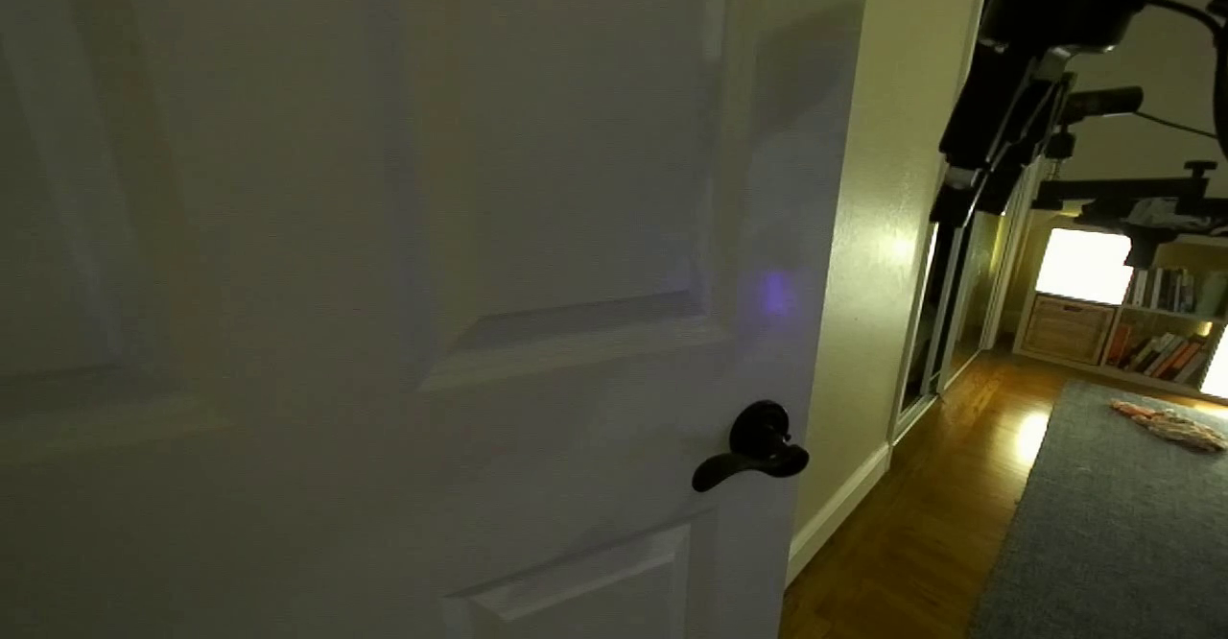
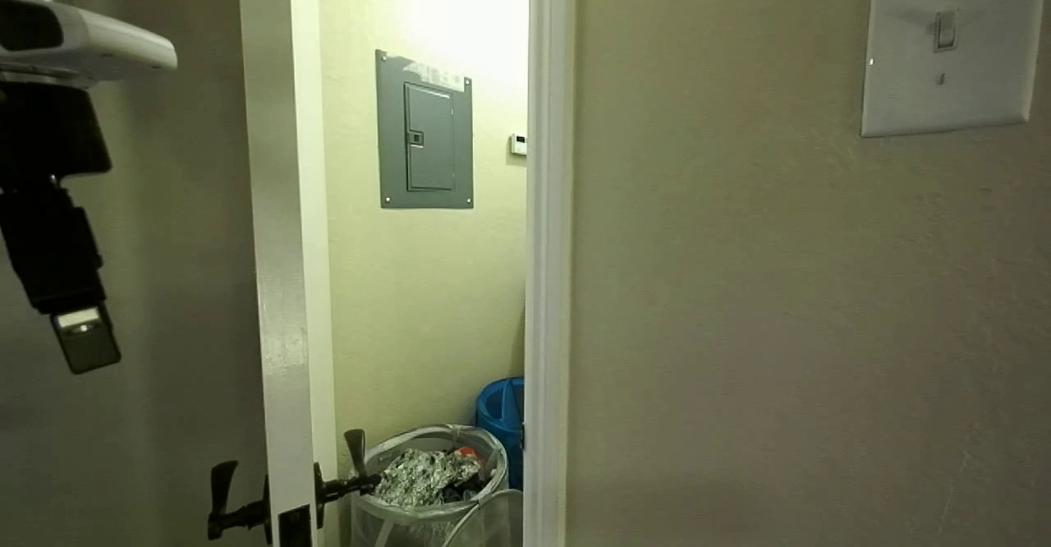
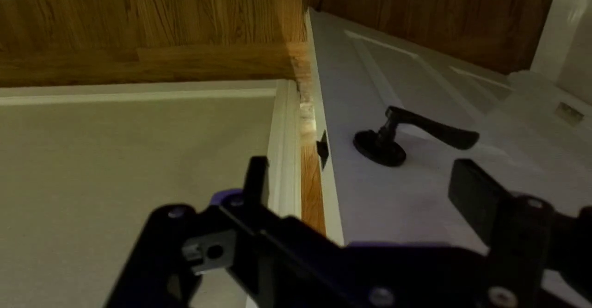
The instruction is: Close the door.
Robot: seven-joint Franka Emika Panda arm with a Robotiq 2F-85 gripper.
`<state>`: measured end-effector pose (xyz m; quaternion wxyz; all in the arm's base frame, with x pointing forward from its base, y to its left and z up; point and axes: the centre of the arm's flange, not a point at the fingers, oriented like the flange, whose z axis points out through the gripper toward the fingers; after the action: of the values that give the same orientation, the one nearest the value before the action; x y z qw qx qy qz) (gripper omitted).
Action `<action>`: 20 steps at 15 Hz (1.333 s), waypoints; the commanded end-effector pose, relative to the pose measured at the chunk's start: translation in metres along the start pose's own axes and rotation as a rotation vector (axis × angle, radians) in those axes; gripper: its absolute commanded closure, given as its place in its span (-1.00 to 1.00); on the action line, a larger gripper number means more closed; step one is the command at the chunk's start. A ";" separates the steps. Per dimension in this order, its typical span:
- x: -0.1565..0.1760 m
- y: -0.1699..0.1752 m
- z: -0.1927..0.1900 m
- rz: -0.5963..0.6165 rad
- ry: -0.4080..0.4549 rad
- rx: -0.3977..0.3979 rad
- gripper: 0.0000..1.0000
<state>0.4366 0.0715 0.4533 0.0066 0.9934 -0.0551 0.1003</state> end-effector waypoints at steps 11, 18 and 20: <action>0.028 -0.034 -0.048 0.039 0.371 0.113 0.59; 0.060 -0.021 -0.036 0.060 0.395 0.094 1.00; 0.073 -0.016 -0.032 0.070 0.386 0.094 0.92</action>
<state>0.4763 0.0892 0.5027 -0.0374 0.9548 -0.0674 0.2870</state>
